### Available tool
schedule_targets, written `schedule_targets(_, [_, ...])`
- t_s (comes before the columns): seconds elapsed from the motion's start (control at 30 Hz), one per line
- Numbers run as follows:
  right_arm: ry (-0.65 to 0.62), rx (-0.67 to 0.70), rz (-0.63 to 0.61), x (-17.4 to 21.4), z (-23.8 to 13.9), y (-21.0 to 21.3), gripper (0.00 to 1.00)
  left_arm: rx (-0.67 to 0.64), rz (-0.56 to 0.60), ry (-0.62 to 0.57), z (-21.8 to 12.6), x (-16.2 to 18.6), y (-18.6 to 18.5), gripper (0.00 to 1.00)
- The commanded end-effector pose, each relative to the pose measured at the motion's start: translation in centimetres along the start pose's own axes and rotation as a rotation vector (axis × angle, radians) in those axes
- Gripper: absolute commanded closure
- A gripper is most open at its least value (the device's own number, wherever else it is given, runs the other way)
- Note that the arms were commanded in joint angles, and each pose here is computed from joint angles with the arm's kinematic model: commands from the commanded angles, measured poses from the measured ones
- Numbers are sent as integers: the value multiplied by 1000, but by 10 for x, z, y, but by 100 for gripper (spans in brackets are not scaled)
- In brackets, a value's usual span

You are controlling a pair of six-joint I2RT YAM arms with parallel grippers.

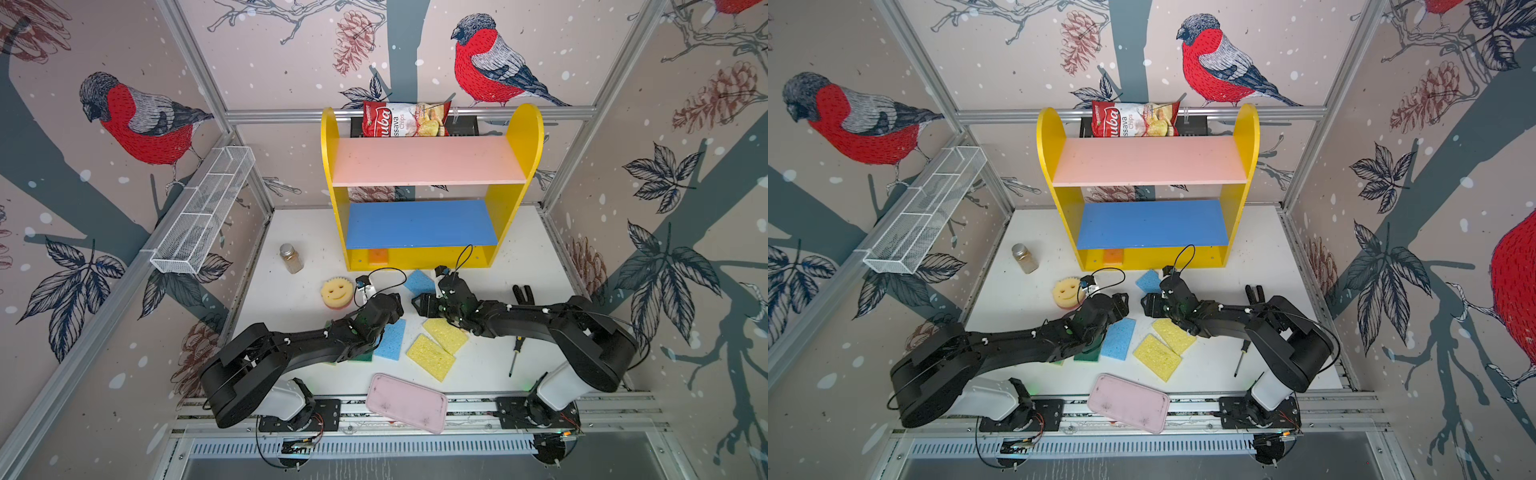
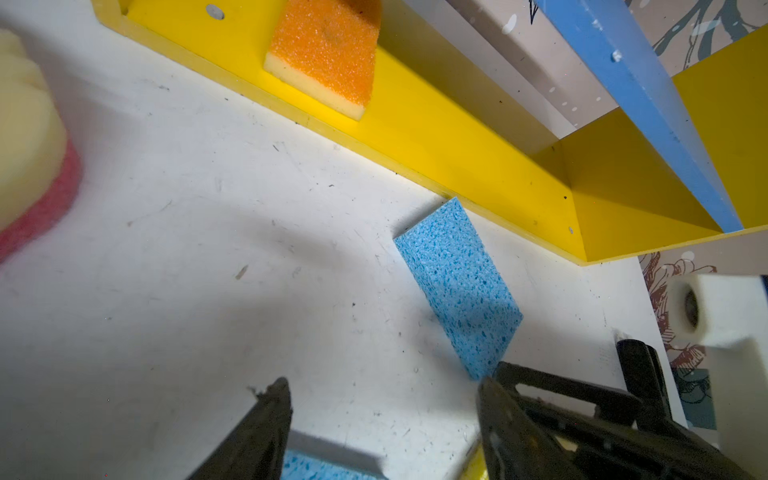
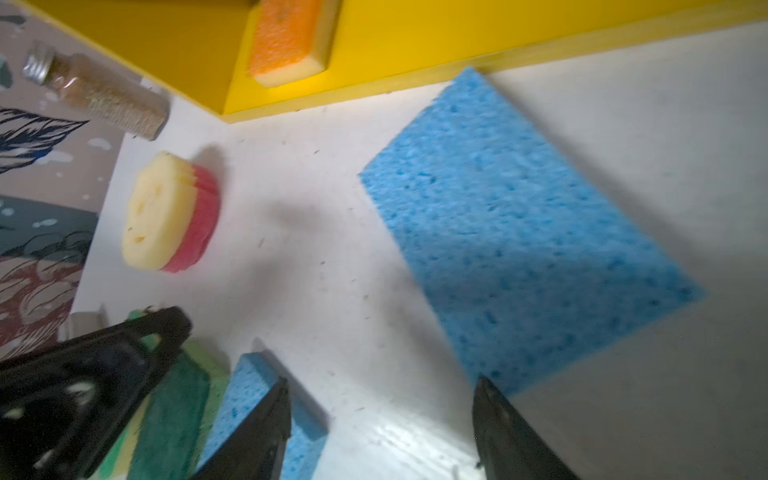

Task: Place and organize the cleaning sponges onto the shelf
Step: 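Move the right gripper back over the blue sponge nearest the shelf, then grasp the blue sponge with the right gripper and lift it upright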

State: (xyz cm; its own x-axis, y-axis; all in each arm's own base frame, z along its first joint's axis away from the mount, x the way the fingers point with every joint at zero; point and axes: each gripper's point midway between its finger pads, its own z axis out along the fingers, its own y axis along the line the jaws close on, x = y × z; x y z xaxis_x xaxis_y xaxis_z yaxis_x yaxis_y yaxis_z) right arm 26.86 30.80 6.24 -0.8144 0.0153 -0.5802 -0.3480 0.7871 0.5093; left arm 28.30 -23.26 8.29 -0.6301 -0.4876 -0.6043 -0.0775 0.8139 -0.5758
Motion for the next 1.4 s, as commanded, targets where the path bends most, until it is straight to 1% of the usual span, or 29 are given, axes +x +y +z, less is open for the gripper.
schedule_targets(0.0, [-53, -2, -37, -15, -13, 6, 31, 34, -37, -46, -5, -10, -6, 30])
schedule_targets(0.1, [-120, 87, -50, -34, -33, -20, 31, 39, -48, -48, -9, -11, -5, 30])
schedule_targets(0.2, [-145, 149, -14, -50, -43, -50, 30, 49, -59, -36, -11, -8, -5, 30])
schedule_targets(0.3, [-156, 192, 6, -58, -44, -73, 31, 53, -58, -15, -14, -1, -4, 30])
schedule_targets(0.4, [-141, 214, 10, -61, -33, -82, 31, 46, -57, -4, -18, 1, -1, 30])
schedule_targets(0.6, [-105, 197, 1, -58, -3, -81, 31, 40, -59, -31, -31, -8, 4, 30])
schedule_targets(0.77, [-68, 188, -18, -46, 16, -74, 31, 29, -61, -57, -42, -17, 7, 30])
schedule_targets(0.87, [-45, 157, -34, -35, 23, -57, 31, 13, -57, -68, -45, -20, 12, 29])
schedule_targets(1.0, [-7, 74, -49, -14, 31, -18, 31, 7, -74, -78, -49, -20, 19, 29])
schedule_targets(1.1, [-3, 42, -70, -8, 32, 0, 31, 8, -79, -83, -49, -20, 21, 29])
schedule_targets(1.2, [-27, 69, -58, -18, 27, -5, 31, 7, -75, -76, -49, -19, 21, 29])
schedule_targets(1.37, [-63, 135, -12, -39, 20, -28, 31, 8, -73, -77, -49, -18, 21, 29])
